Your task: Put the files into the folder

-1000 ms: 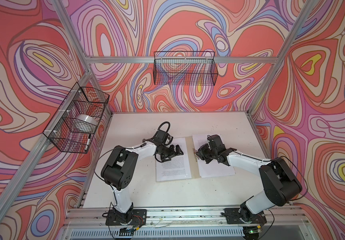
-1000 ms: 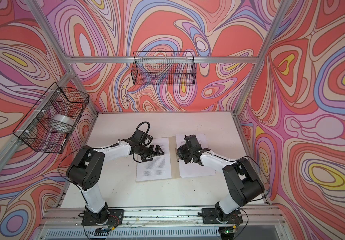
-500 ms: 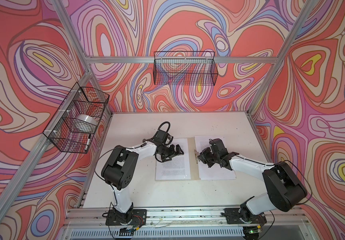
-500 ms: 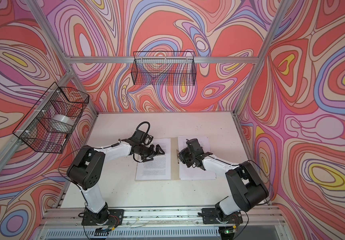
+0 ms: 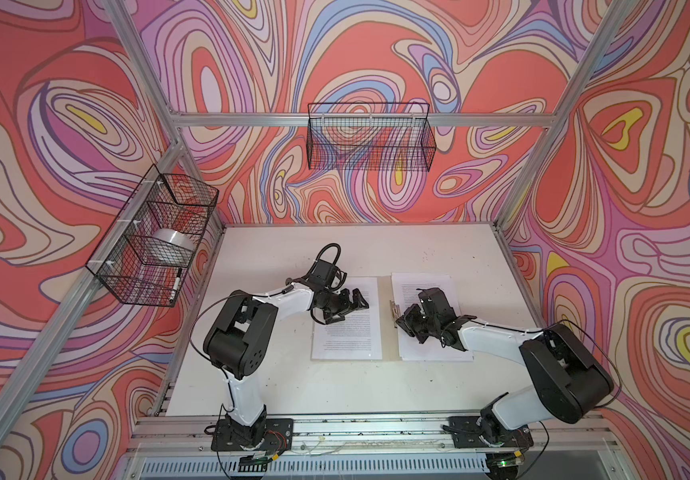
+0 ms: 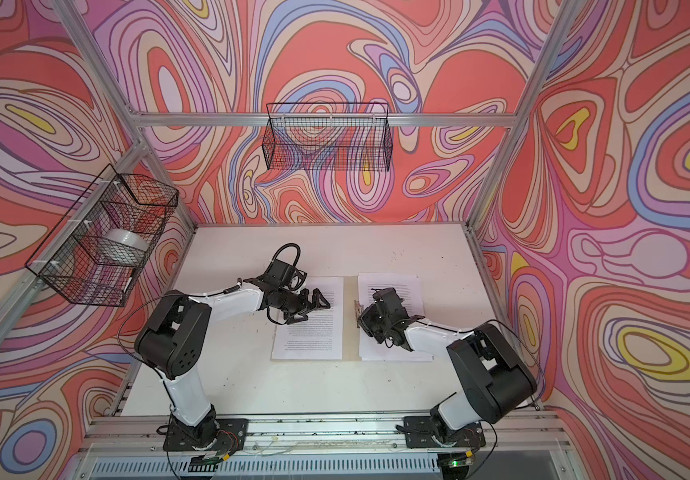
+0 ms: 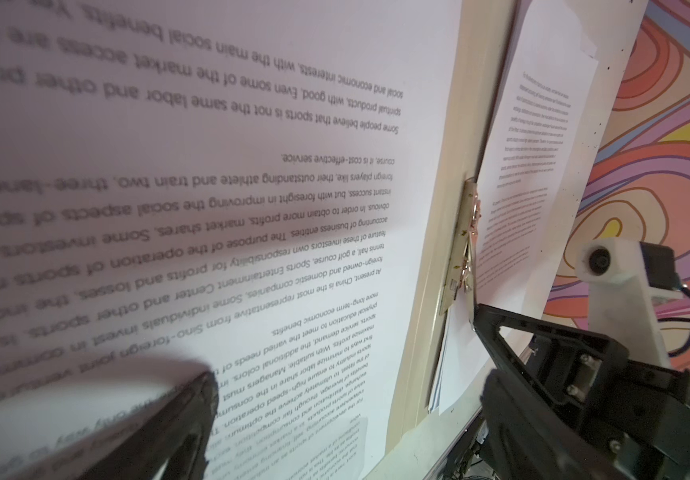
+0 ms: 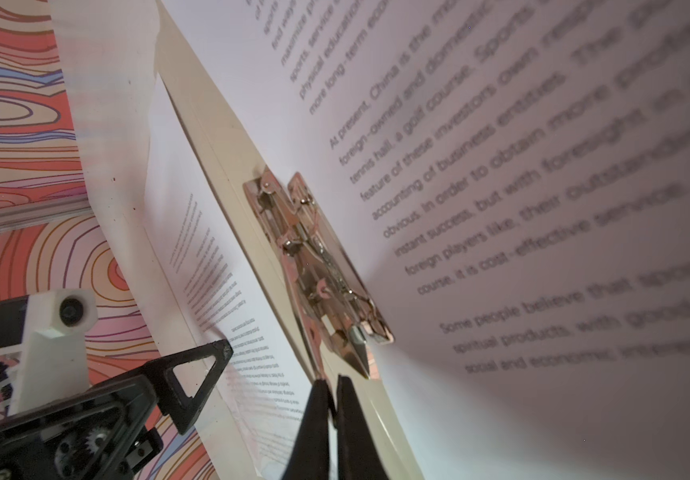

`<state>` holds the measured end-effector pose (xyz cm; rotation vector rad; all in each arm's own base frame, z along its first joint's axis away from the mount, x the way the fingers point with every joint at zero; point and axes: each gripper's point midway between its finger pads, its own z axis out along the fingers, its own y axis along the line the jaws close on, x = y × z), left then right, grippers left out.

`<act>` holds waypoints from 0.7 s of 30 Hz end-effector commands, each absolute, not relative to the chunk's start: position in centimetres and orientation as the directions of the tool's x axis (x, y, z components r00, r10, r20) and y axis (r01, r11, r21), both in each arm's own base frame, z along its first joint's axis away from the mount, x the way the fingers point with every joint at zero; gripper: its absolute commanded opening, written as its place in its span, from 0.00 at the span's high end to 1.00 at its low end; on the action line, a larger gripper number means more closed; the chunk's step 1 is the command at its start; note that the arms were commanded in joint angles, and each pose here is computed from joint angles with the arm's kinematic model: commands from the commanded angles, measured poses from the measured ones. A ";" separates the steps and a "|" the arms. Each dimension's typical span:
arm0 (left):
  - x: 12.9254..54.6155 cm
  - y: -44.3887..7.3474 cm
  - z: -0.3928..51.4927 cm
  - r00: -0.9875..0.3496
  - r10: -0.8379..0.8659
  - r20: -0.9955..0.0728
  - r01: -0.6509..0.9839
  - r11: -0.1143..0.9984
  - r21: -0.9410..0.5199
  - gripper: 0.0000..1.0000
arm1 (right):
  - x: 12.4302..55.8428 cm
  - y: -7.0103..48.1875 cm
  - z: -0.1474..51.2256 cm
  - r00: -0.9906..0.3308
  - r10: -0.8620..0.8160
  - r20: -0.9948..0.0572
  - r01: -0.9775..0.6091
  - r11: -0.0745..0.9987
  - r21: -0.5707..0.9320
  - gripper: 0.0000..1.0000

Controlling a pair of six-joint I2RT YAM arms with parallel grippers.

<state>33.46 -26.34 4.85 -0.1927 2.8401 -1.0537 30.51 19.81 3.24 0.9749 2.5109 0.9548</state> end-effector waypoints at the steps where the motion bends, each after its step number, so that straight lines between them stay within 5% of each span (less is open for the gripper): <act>1: 31.7 -23.7 0.7 -0.979 -0.201 0.032 -0.187 0.826 -0.531 0.00 | 24.2 13.6 -4.7 -0.693 0.720 -0.039 0.674 0.666 0.321 1.00; 21: 31.3 -22.6 -0.4 -0.977 -0.210 0.048 -0.206 0.844 -0.496 0.00 | 22.2 10.3 -6.5 -0.724 0.675 -0.141 0.660 0.738 0.140 1.00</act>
